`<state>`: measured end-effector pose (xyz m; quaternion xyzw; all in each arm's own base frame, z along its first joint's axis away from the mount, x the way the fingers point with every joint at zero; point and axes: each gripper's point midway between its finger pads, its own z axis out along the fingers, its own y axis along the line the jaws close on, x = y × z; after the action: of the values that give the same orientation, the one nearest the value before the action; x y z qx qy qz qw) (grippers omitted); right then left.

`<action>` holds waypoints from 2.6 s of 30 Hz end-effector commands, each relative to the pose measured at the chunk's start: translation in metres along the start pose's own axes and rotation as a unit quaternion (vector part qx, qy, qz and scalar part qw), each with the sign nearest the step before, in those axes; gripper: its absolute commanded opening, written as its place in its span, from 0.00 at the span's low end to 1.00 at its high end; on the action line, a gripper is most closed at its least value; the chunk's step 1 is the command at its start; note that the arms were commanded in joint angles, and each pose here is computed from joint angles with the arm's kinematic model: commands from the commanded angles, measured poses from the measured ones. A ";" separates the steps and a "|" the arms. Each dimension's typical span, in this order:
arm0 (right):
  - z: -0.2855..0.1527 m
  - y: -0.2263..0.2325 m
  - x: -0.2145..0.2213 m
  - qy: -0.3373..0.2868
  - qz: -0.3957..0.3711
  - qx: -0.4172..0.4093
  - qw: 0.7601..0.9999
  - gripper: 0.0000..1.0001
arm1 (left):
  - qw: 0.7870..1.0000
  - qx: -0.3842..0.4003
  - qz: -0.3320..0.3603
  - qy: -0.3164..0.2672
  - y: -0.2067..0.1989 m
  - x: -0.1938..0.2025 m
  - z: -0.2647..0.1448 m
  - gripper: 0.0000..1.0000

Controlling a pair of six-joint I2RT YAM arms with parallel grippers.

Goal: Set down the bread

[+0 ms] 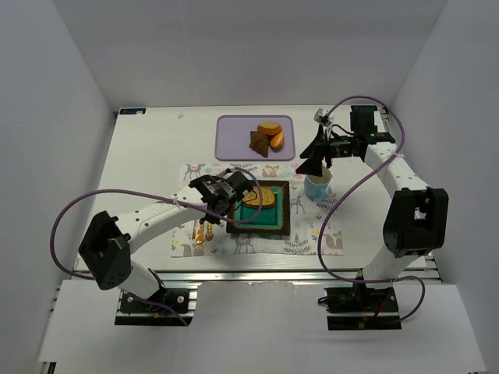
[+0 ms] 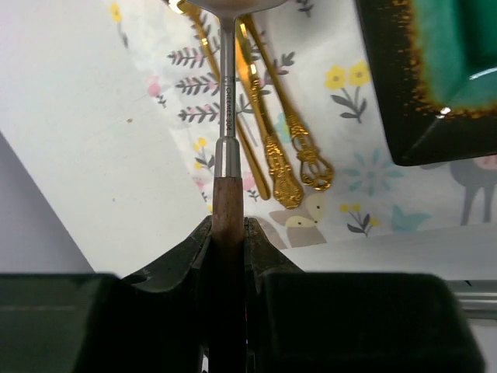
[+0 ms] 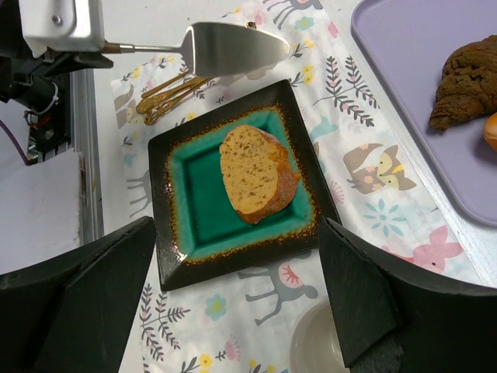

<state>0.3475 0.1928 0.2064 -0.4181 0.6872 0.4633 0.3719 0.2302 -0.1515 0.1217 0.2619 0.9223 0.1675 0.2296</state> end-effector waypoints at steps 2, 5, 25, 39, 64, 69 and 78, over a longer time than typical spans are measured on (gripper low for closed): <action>-0.006 0.007 -0.018 -0.013 -0.029 -0.003 0.999 0.89 | 0.995 -0.028 -0.076 -0.061 0.027 -0.025 -0.024 0.00; -0.005 0.007 -0.019 -0.015 -0.029 -0.006 0.999 0.89 | 0.983 0.044 -0.159 -0.077 0.029 -0.053 -0.021 0.00; -0.007 0.015 -0.017 -0.019 -0.021 -0.012 1.000 0.89 | 0.958 0.156 -0.233 -0.055 0.024 -0.210 0.077 0.00; -0.006 0.011 -0.018 -0.017 -0.019 -0.008 1.000 0.89 | 0.923 0.204 -0.312 -0.093 0.048 -0.195 0.050 0.00; -0.010 0.012 -0.022 -0.006 -0.038 0.003 0.999 0.89 | 0.890 0.047 -0.452 0.028 0.180 0.053 0.146 0.12; -0.011 0.013 -0.019 -0.004 -0.035 0.005 0.999 0.89 | 0.888 0.045 -0.454 0.050 0.171 0.068 0.156 0.39; -0.011 0.013 -0.020 -0.005 -0.034 0.005 0.999 0.89 | 0.886 0.033 -0.461 0.037 0.178 0.066 0.145 0.59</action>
<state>0.3416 0.1911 0.2101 -0.4242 0.6875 0.4593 0.3693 0.3183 0.0508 0.0315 -0.1882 0.9625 0.0142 0.1947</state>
